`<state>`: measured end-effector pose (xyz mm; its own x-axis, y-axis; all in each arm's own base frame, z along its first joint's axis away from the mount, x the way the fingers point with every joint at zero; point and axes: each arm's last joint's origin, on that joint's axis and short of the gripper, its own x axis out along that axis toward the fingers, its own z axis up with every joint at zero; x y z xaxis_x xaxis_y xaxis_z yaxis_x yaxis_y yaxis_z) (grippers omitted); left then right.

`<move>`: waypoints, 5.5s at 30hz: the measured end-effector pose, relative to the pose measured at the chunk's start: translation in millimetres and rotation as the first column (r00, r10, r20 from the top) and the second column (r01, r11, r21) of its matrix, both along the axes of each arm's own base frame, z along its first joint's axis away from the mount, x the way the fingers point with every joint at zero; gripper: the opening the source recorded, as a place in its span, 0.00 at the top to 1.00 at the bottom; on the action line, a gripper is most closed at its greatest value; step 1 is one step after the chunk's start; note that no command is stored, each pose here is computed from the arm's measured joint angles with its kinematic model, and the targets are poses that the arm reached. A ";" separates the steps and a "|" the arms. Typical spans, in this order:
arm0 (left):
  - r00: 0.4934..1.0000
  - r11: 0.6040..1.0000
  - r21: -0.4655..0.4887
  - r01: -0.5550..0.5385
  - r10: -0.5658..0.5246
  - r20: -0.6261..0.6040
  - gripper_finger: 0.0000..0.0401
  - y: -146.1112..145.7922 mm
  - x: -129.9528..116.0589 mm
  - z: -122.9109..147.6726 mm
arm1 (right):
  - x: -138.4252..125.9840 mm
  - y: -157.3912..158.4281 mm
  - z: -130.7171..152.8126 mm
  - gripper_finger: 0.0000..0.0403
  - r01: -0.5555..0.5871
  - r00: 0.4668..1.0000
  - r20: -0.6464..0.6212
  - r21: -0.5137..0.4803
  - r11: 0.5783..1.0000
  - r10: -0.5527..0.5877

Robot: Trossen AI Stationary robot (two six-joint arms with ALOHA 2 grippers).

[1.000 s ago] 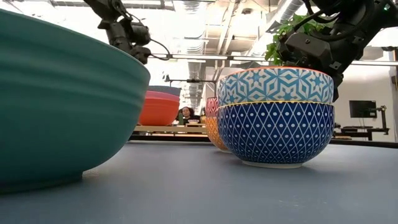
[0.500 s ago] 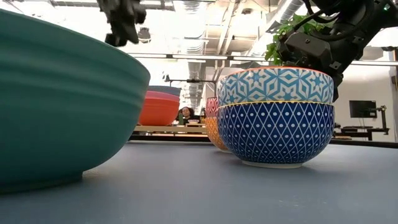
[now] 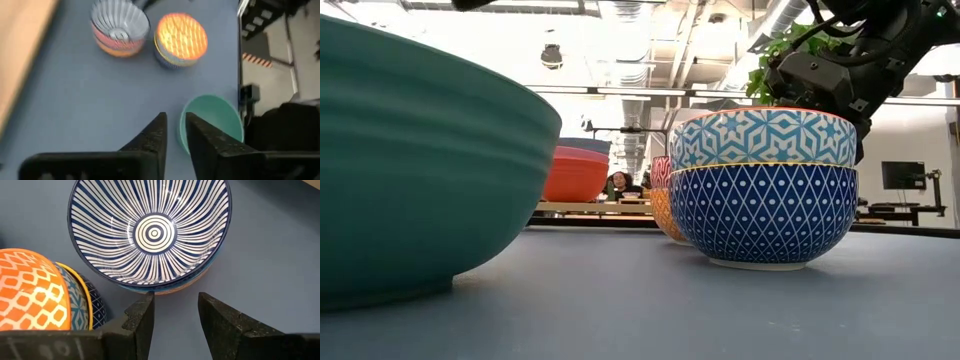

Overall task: Place and stack bowls onto a shelf
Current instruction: Stack the green bowl on top of the blue bowl on the shelf

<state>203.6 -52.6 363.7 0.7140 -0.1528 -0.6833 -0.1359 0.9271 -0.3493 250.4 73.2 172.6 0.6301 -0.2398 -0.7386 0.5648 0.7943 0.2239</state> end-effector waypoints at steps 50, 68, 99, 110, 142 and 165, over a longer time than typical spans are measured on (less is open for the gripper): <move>0.864 0.985 0.163 0.048 0.041 -0.501 1.00 -81.6 89.3 -127.8 | 1.2 0.9 1.0 0.56 0.016 1.000 0.023 0.022 1.000 -0.016; 0.847 0.819 0.498 -0.286 0.459 -0.270 1.00 128.4 85.3 62.8 | 1.3 0.6 1.1 0.56 0.016 1.000 0.023 0.015 1.000 -0.016; 0.692 0.763 0.212 -0.610 0.644 -0.325 1.00 312.5 14.2 -24.0 | 1.3 0.1 1.0 0.56 0.021 0.999 0.024 0.016 1.000 -0.021; 0.689 0.767 0.156 -0.622 0.631 -0.357 1.00 316.3 8.8 -39.4 | 1.3 0.1 1.0 0.56 0.019 1.000 0.022 0.013 1.000 -0.019; 0.748 0.798 0.158 -0.581 0.601 -0.283 0.61 317.5 12.1 -22.6 | 1.2 0.4 0.9 0.56 0.014 1.000 0.020 0.016 1.000 -0.014; 0.791 0.857 0.127 -0.499 0.510 -0.338 1.00 314.2 4.5 -25.9 | 1.2 1.0 1.0 0.56 0.011 1.000 0.021 0.018 1.000 -0.011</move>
